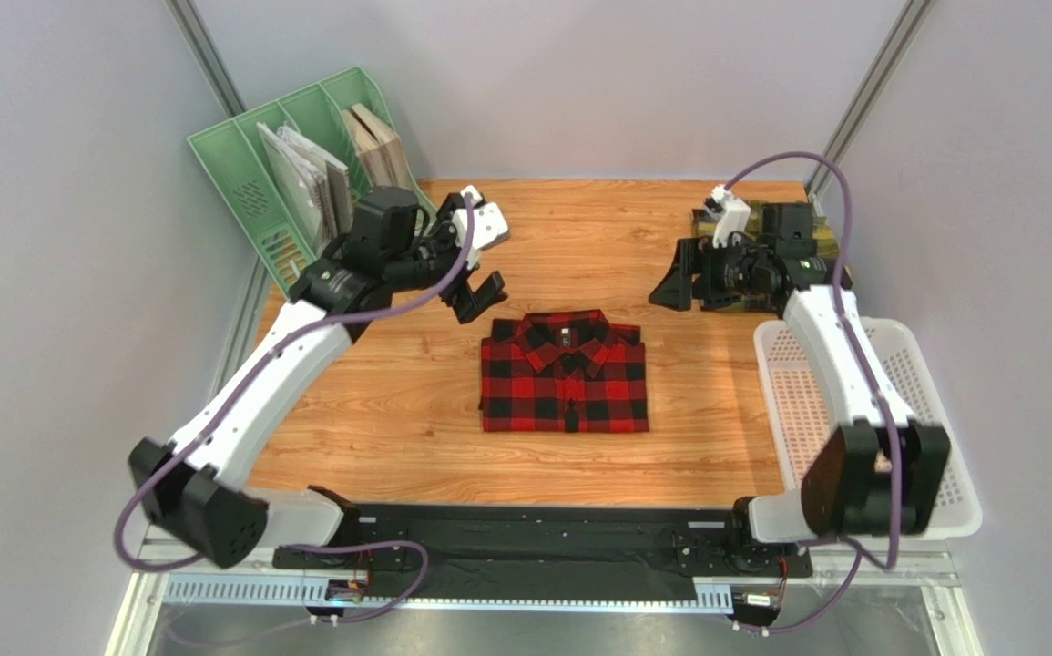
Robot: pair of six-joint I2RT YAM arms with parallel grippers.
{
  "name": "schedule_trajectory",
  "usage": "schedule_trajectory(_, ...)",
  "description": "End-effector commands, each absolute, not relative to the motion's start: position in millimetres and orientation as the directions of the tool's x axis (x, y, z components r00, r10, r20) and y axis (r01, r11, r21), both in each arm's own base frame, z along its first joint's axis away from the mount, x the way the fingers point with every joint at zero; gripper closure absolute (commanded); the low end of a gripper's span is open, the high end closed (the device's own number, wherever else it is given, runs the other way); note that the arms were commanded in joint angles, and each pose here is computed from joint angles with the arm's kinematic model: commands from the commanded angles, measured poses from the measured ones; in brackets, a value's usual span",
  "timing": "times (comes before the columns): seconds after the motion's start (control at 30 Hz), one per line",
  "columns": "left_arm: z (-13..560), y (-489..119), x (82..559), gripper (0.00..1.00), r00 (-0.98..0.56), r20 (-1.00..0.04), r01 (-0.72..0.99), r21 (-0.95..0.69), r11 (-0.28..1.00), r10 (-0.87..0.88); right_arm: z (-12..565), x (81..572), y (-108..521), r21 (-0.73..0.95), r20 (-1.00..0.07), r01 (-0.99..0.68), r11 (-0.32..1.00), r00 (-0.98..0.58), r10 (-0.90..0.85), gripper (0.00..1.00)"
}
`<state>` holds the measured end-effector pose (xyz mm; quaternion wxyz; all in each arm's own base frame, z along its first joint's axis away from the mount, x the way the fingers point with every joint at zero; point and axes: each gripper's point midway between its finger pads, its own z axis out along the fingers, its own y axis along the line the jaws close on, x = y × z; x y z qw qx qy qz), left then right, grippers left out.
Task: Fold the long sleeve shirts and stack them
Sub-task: Fold the shirt, then neatly place the folded shirt to the corner
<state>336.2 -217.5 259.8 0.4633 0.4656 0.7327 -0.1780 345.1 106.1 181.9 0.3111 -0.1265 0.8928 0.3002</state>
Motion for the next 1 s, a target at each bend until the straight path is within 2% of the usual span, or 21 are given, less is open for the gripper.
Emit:
schedule_trajectory(0.0,275.2,-252.0,311.2,0.01,0.116,-0.865,0.914,0.285,0.288,0.488,208.0,322.7,110.9,0.447,-0.698,-0.419,0.790,-0.716,0.015,0.10)
schedule_trajectory(0.07,262.0,-274.6,294.3,0.01,0.123,-0.864,0.958,0.232,0.168,0.488,204.1,309.7,109.1,0.519,-0.642,-0.370,0.770,-0.764,0.065,0.06)
schedule_trajectory(0.13,233.1,-310.6,279.4,0.01,0.186,-0.796,0.958,0.277,0.073,0.577,193.5,297.4,114.4,0.583,-0.570,-0.317,0.748,-0.816,0.099,0.06)
schedule_trajectory(0.17,223.3,-315.4,285.6,0.01,0.210,-0.754,0.939,0.333,0.088,0.622,187.3,292.6,114.1,0.616,-0.517,-0.253,0.746,-0.845,0.139,0.06)
schedule_trajectory(0.2,217.1,-326.5,283.3,0.01,0.210,-0.757,0.935,0.340,0.099,0.619,177.8,286.8,113.3,0.632,-0.475,-0.208,0.747,-0.865,0.160,0.06)
schedule_trajectory(0.3,190.1,-368.6,260.1,0.10,0.310,-0.736,0.923,0.386,-0.003,0.602,167.3,283.1,105.4,0.643,-0.423,-0.109,0.758,-0.876,0.233,0.06)
schedule_trajectory(0.33,172.1,-388.1,244.7,0.18,0.350,-0.718,0.917,0.394,-0.063,0.601,160.4,279.8,103.3,0.644,-0.404,-0.079,0.761,-0.880,0.250,0.05)
schedule_trajectory(0.43,134.3,-416.8,221.2,0.34,0.458,-0.671,0.878,0.442,-0.181,0.583,158.3,278.5,99.5,0.664,-0.378,-0.022,0.747,-0.872,0.310,0.05)
schedule_trajectory(0.53,106.3,-436.9,205.7,0.39,0.529,-0.626,0.841,0.479,-0.251,0.573,150.7,279.0,95.3,0.666,-0.339,0.044,0.744,-0.871,0.355,0.05)
schedule_trajectory(0.63,86.9,-450.2,197.6,0.44,0.542,-0.608,0.834,0.475,-0.281,0.581,142.1,279.7,92.2,0.675,-0.293,0.102,0.731,-0.873,0.391,0.05)
schedule_trajectory(0.87,51.5,-459.3,193.0,0.47,0.506,-0.591,0.856,0.436,-0.279,0.628,132.0,280.0,96.9,0.705,-0.237,0.131,0.697,-0.882,0.407,0.05)
schedule_trajectory(0.9,49.8,-459.2,197.3,0.49,0.494,-0.587,0.860,0.437,-0.263,0.641,128.4,277.7,98.7,0.710,-0.224,0.137,0.690,-0.886,0.407,0.05)
schedule_trajectory(0.97,48.5,-458.6,208.6,0.63,0.459,-0.602,0.875,0.435,-0.214,0.654,125.5,277.3,101.7,0.723,-0.216,0.131,0.678,-0.890,0.402,0.05)
